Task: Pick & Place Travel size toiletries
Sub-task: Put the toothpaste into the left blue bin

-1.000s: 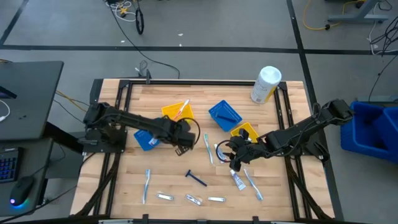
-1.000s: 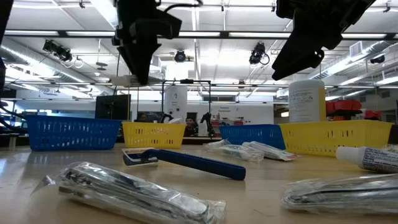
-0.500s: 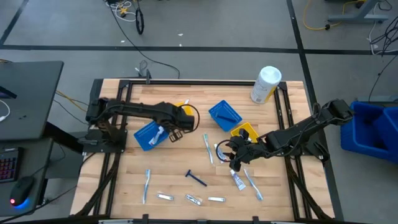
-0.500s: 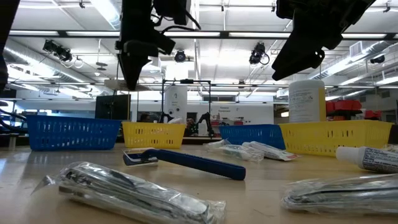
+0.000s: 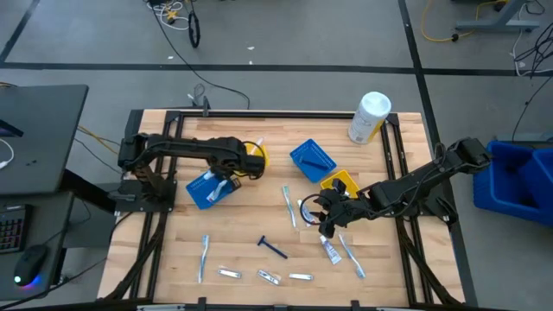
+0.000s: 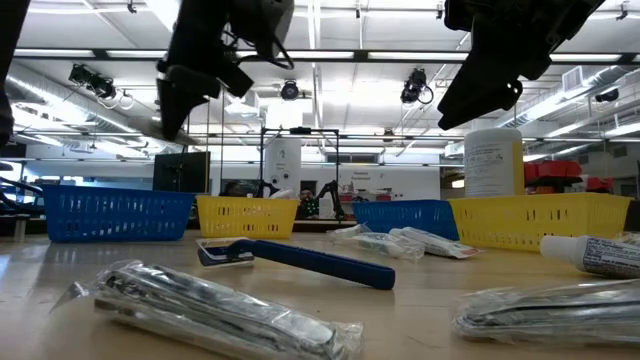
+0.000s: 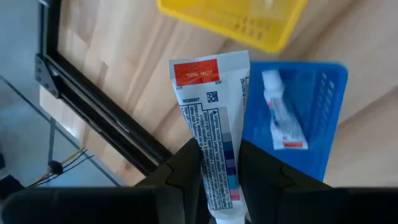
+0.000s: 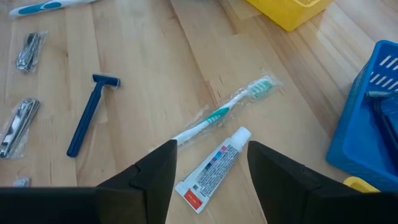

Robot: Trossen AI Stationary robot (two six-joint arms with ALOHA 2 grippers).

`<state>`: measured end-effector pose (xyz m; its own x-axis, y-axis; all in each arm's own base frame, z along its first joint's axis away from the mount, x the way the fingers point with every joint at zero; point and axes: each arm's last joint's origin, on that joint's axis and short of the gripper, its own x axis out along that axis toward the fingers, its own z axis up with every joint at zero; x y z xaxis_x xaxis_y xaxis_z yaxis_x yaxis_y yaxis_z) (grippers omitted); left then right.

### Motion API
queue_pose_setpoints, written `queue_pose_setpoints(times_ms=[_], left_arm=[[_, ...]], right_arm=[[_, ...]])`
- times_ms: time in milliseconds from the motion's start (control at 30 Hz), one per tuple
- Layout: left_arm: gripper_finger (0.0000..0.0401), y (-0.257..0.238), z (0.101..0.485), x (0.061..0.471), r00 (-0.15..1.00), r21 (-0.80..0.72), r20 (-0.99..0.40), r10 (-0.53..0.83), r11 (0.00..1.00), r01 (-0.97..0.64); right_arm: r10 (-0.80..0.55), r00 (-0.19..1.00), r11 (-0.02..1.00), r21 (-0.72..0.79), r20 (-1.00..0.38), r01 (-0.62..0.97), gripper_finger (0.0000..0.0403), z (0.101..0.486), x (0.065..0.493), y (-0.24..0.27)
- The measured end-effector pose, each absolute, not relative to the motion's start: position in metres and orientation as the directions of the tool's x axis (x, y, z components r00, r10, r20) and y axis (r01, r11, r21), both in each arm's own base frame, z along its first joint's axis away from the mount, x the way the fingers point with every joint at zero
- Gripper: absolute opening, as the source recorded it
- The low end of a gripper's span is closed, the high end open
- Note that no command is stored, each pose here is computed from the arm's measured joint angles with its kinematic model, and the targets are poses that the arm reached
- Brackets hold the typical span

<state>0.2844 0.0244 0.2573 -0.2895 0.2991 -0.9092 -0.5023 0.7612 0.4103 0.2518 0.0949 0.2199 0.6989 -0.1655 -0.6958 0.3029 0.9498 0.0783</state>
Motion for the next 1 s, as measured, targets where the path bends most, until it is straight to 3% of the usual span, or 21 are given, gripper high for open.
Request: queue_pose_setpoints(times_ms=[300, 767, 1000], left_arm=[[0.0105, 0.013, 0.239, 0.248, -0.093, 0.222, -0.973, 0.209, 0.77, -0.599], [0.0105, 0.011, 0.175, 0.223, 0.073, 0.056, -0.989, 0.131, 0.776, -0.628], [0.0123, 0.011, 0.164, 0.217, 0.054, 0.074, -0.988, 0.145, 0.751, -0.656]], right_arm=[[-0.166, 0.698, 0.95, 0.078, -0.696, 0.303, 0.0202, 0.22, 0.252, 0.095], [-0.163, 0.705, 0.949, 0.085, -0.69, 0.302, 0.0209, 0.22, 0.252, 0.095], [-0.163, 0.707, 0.952, 0.078, -0.689, 0.295, 0.0202, 0.221, 0.253, 0.095]])
